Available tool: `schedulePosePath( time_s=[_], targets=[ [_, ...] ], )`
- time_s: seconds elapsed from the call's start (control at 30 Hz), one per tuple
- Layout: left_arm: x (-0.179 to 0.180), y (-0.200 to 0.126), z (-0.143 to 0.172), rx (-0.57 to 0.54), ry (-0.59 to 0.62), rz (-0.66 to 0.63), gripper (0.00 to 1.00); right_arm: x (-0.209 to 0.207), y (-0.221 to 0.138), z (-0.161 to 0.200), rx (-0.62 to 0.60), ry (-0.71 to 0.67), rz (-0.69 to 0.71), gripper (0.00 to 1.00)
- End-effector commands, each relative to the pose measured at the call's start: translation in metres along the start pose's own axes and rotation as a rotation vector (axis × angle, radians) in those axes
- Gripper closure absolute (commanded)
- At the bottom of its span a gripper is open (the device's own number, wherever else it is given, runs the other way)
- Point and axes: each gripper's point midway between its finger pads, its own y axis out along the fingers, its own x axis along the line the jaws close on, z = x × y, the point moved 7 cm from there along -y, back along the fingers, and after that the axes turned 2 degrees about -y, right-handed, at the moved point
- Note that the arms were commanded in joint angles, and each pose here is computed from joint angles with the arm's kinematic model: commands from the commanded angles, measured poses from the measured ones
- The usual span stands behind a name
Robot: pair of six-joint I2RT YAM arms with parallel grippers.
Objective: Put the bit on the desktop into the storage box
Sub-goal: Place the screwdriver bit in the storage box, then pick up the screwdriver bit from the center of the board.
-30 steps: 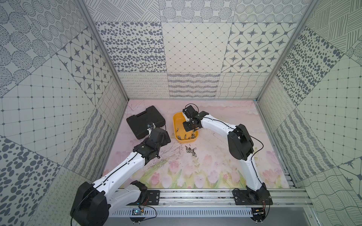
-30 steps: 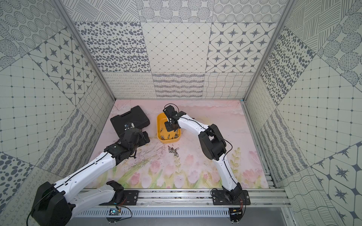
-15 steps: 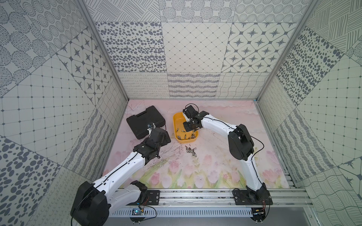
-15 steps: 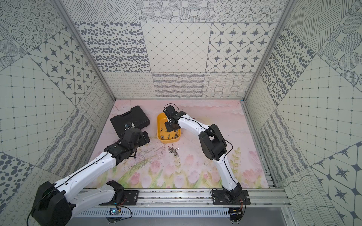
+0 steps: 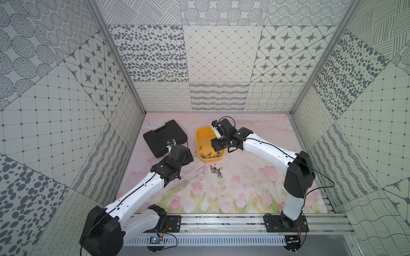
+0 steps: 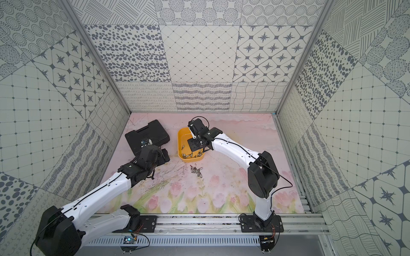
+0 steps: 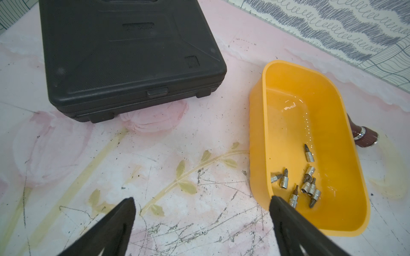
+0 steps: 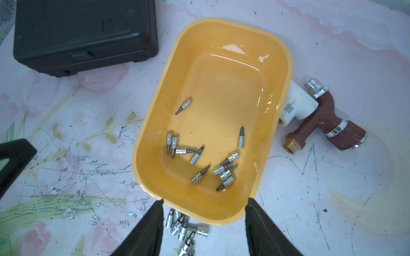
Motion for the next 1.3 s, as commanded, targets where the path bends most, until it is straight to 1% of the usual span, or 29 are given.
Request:
schedulePosePath(
  time_s=[0.0,0.13,0.23,0.47,0.57,0.83,0.9,1.07,1.27],
  targets=[
    [-0.002,-0.002,-0.004,-0.013,-0.003,0.014,0.01,0.003,-0.012,0.017,0.006,-0.001,0.008,0.32],
    [-0.002,-0.002,-0.004,-0.013,-0.001,0.016,0.01,0.003,-0.023,0.039,0.02,0.005,0.023,0.2],
    [-0.001,-0.002,-0.004,-0.013,-0.001,0.017,0.01,0.002,-0.029,0.054,0.034,0.017,0.029,0.15],
    [-0.001,-0.002,-0.003,-0.009,0.0,0.011,0.01,0.003,-0.027,0.084,0.087,0.033,0.032,0.07],
    [0.0,-0.002,-0.003,-0.008,-0.002,0.008,0.01,0.005,-0.023,0.093,0.112,0.032,0.039,0.06],
    [-0.001,-0.001,-0.002,-0.003,-0.001,0.007,0.01,0.017,-0.006,0.111,0.175,-0.003,0.053,0.07],
    [0.0,-0.001,-0.002,-0.003,0.0,0.006,0.01,0.021,0.0,0.114,0.194,-0.013,0.053,0.08],
    [0.0,-0.001,-0.002,-0.004,0.001,0.004,0.01,0.028,0.015,0.122,0.239,-0.028,0.049,0.16],
    [0.0,-0.001,-0.002,-0.005,0.005,0.0,0.0,0.031,0.029,0.127,0.273,-0.022,0.032,0.32]
  ],
)
